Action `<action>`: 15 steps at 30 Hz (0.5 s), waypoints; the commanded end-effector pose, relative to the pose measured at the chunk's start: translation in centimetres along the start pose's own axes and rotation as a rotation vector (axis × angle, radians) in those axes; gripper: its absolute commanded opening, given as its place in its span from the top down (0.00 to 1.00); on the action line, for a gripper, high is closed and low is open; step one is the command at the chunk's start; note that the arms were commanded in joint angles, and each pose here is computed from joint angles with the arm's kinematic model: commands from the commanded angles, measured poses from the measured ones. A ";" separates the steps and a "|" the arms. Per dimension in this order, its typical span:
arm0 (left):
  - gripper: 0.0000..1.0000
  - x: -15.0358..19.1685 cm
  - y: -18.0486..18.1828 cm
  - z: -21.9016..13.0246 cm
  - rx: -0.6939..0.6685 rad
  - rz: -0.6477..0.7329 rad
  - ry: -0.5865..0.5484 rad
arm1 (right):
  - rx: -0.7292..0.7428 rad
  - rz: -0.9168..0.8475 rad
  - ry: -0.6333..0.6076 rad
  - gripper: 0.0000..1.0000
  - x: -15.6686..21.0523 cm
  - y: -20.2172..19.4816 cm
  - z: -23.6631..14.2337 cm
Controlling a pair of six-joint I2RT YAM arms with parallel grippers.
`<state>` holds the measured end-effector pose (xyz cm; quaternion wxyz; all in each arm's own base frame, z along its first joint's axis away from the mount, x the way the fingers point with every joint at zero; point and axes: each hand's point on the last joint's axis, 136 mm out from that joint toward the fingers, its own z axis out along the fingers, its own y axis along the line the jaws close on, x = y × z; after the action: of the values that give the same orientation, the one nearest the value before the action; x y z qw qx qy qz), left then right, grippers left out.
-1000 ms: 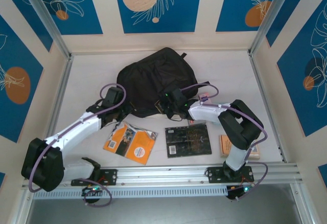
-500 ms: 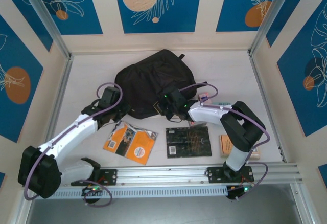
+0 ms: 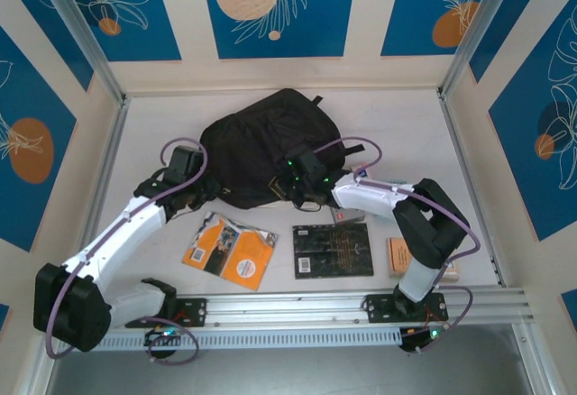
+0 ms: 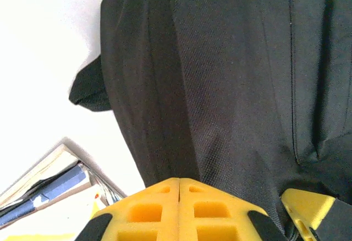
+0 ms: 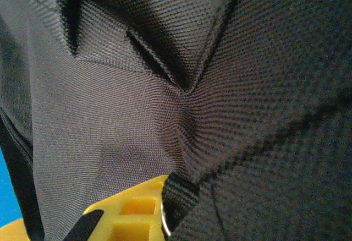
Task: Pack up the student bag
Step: Unzip the student bag at the center of the table.
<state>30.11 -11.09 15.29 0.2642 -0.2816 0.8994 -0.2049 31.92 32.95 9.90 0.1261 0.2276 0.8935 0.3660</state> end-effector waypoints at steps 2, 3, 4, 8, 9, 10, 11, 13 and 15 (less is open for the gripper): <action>1.00 -3.9 2.1 -2.0 -0.098 0.007 -0.119 | 0.164 -0.090 -0.033 1.00 -2.7 -4.0 -1.4; 1.00 -4.0 2.1 -2.0 -0.101 0.007 -0.119 | 0.169 -0.107 -0.029 1.00 -2.9 -3.9 -1.5; 1.00 -4.3 2.2 -2.1 -0.107 0.006 -0.119 | 0.177 -0.127 -0.022 1.00 -3.1 -4.0 -1.7; 1.00 -4.9 2.1 -2.3 -0.119 0.020 -0.120 | 0.181 -0.237 0.009 1.00 -3.3 -3.6 -2.1; 1.00 -5.1 2.0 -2.3 -0.119 0.023 -0.120 | 0.177 -0.266 0.016 1.00 -3.2 -3.4 -2.2; 1.00 -5.2 1.9 -2.3 -0.120 0.027 -0.120 | 0.175 -0.296 0.022 1.00 -3.2 -3.3 -2.3; 1.00 -5.2 1.8 -2.3 -0.118 0.030 -0.117 | 0.162 -0.330 0.033 1.00 -3.1 -2.9 -2.4; 1.00 -5.4 1.1 -2.1 -0.103 0.041 -0.107 | 0.113 -0.406 0.061 1.00 -2.5 -1.9 -2.5; 1.00 -5.4 0.6 -1.9 -0.097 0.054 -0.087 | 0.065 -0.488 0.083 1.00 -1.8 -0.9 -2.7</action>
<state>31.42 -10.37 17.32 0.2627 -0.2588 0.9077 -0.2005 32.79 32.55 12.07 0.1609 0.0591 0.9196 0.3535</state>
